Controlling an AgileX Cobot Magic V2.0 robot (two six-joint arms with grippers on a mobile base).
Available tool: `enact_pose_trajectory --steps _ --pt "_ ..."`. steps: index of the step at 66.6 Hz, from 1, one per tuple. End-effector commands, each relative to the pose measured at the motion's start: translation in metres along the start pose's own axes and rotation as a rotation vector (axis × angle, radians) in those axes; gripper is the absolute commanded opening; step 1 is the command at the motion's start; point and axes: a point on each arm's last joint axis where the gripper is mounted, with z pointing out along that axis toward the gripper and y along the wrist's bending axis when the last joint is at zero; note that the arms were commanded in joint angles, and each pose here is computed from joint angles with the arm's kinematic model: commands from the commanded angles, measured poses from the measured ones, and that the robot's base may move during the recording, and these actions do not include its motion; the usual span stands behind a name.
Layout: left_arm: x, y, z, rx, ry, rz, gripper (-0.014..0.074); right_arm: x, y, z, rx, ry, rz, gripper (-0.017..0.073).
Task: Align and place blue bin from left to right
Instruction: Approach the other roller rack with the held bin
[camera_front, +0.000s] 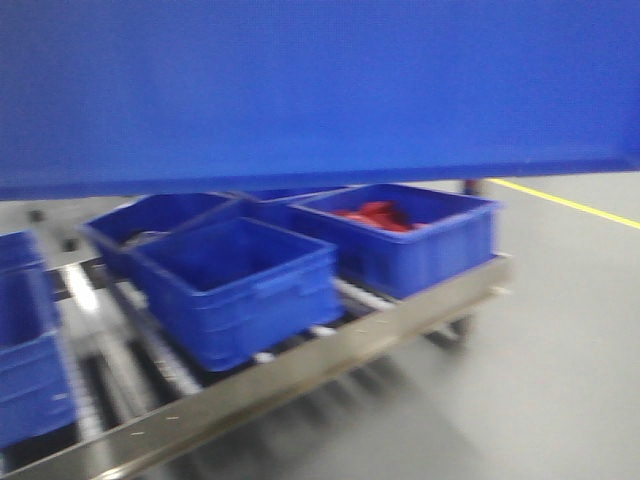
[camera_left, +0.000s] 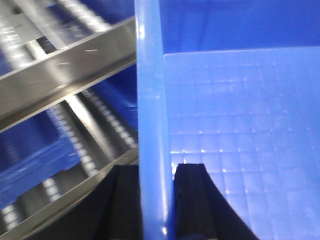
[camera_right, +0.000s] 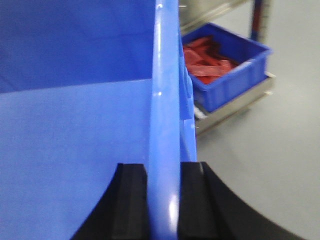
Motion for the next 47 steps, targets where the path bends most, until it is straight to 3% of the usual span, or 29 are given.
enact_pose_trajectory --steps 1,47 --pt "-0.0094 0.0029 -0.01 0.017 -0.092 0.008 -0.0111 -0.0111 0.0018 -0.0088 -0.05 -0.105 -0.017 -0.0078" --pt "-0.0094 0.0029 -0.01 0.017 -0.092 0.008 -0.0111 -0.0113 0.0019 -0.0088 -0.052 -0.106 -0.017 -0.0078"
